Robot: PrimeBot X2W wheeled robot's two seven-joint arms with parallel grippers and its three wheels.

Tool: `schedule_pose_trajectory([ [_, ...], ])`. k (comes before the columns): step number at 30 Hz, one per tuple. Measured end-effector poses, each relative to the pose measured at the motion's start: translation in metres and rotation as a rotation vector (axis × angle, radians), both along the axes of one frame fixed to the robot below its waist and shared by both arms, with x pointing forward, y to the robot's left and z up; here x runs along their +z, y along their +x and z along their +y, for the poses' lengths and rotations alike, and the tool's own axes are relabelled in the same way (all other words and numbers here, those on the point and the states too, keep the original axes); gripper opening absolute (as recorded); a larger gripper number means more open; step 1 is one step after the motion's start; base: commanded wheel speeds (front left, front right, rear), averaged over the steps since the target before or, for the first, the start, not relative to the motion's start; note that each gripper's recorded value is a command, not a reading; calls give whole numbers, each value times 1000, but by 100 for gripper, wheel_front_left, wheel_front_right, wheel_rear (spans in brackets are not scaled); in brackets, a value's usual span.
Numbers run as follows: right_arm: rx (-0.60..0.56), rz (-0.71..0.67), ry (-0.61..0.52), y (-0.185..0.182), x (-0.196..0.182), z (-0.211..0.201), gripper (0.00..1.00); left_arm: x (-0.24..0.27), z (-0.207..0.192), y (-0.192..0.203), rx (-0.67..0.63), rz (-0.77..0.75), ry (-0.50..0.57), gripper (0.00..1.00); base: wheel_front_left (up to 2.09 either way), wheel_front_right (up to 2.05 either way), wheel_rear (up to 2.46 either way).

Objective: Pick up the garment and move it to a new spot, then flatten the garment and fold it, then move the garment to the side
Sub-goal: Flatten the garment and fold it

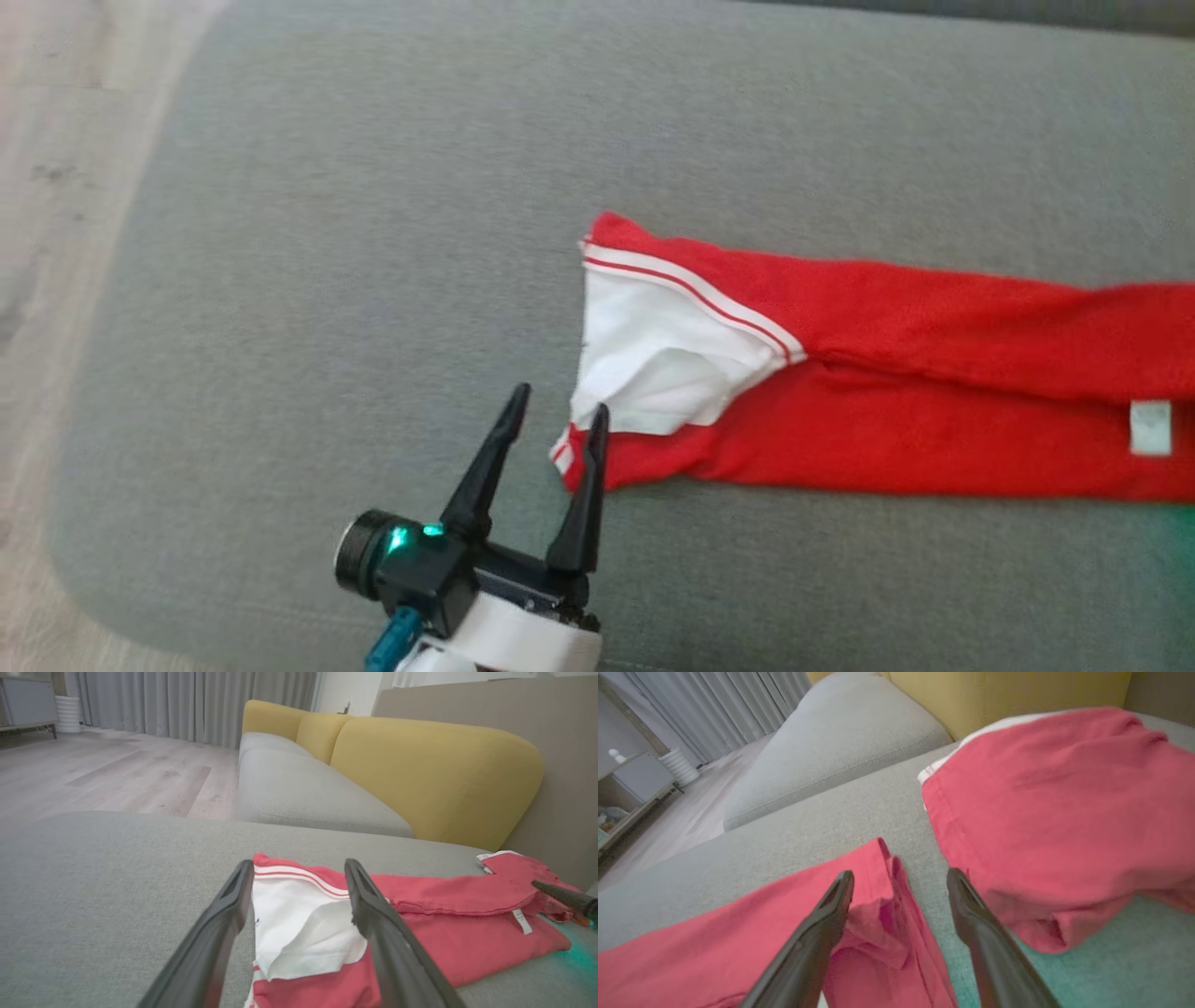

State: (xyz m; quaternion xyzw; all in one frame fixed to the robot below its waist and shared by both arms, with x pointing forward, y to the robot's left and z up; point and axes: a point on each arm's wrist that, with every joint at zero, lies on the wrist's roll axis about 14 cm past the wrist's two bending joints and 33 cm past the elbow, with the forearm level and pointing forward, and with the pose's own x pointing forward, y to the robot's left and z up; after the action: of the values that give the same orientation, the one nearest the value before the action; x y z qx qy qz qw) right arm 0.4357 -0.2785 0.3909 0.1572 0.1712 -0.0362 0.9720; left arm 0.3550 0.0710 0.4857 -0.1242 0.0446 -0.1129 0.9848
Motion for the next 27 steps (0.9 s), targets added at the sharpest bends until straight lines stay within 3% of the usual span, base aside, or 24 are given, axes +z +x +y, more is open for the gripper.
schedule_pose_trajectory([
  [10,37,238,-13,-23,-41,15,100,16,25,-10,68,-83,31,100,0,0,0],
  [23,-14,282,-45,-23,-44,0,100,12,26,-14,61,-93,58,100,0,0,0],
  [24,-16,285,-38,-22,-44,1,95,13,26,-13,61,-96,54,100,0,0,0],
  [25,-16,291,-34,-22,-44,1,83,13,27,-12,66,-99,56,100,0,0,0],
  [26,-14,297,-32,-22,-45,1,50,14,28,-12,67,-101,57,100,0,0,0],
  [27,-11,302,-29,-22,-45,2,30,13,28,-11,64,-102,59,100,0,0,0],
])
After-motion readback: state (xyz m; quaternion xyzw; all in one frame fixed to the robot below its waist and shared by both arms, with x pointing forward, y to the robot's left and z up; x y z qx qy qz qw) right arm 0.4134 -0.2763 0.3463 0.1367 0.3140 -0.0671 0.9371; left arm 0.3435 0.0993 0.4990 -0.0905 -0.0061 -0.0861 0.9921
